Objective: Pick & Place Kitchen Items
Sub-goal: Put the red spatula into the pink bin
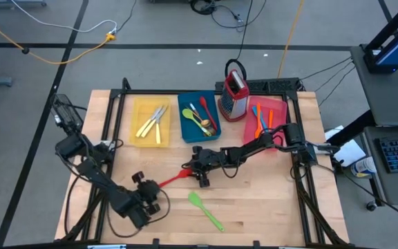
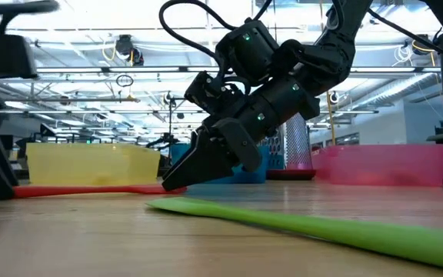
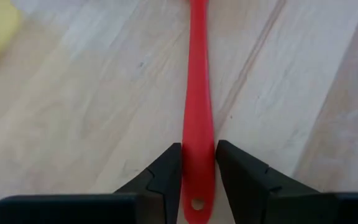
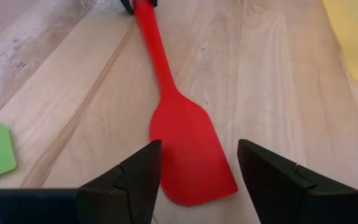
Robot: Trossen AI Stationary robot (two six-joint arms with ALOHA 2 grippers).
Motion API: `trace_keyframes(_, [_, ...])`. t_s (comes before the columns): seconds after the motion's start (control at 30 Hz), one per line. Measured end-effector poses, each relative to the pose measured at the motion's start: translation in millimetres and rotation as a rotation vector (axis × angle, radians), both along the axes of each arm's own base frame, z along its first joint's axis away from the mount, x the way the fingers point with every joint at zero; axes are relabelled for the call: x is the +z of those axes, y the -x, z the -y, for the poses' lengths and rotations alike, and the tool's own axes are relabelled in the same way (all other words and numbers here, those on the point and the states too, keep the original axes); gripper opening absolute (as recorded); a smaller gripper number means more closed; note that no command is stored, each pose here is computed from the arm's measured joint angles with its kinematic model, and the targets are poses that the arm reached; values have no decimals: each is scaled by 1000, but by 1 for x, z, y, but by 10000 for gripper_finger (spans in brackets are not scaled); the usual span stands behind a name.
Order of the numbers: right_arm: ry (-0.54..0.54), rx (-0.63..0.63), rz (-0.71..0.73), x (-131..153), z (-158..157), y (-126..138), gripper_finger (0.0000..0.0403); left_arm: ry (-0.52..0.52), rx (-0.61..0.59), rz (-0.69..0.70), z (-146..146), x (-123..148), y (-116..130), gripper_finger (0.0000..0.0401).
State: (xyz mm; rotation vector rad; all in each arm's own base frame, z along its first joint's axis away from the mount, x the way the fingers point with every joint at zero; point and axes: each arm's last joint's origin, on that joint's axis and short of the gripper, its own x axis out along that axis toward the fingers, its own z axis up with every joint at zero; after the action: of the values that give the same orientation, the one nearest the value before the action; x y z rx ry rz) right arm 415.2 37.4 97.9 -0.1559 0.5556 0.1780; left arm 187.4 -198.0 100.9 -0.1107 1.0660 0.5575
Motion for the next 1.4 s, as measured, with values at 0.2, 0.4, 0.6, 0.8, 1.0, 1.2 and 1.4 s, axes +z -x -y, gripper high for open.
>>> trace_keyframes(0.2, [13,8,12,1,0,-1,208,138,-3,158,-13,10,26,113])
trace_keyframes(0.4, [5,3,12,1,0,-1,206,231,14,291,-30,-10,37,113])
trace_keyframes(0.6, [-10,-6,5,1,0,0,204,230,-1,407,-34,-18,38,113])
trace_keyframes(0.8, [-26,-16,2,0,0,0,201,177,-70,374,-36,-18,37,113])
trace_keyframes(1.0, [-32,-19,2,1,-1,0,201,140,-128,349,-38,-18,34,111])
trace_keyframes(1.2, [-33,-15,10,1,-1,-1,201,159,-155,353,-37,-17,29,62])
trace_keyframes(1.4, [-25,-13,48,4,0,-3,201,151,-172,353,-36,-16,29,53])
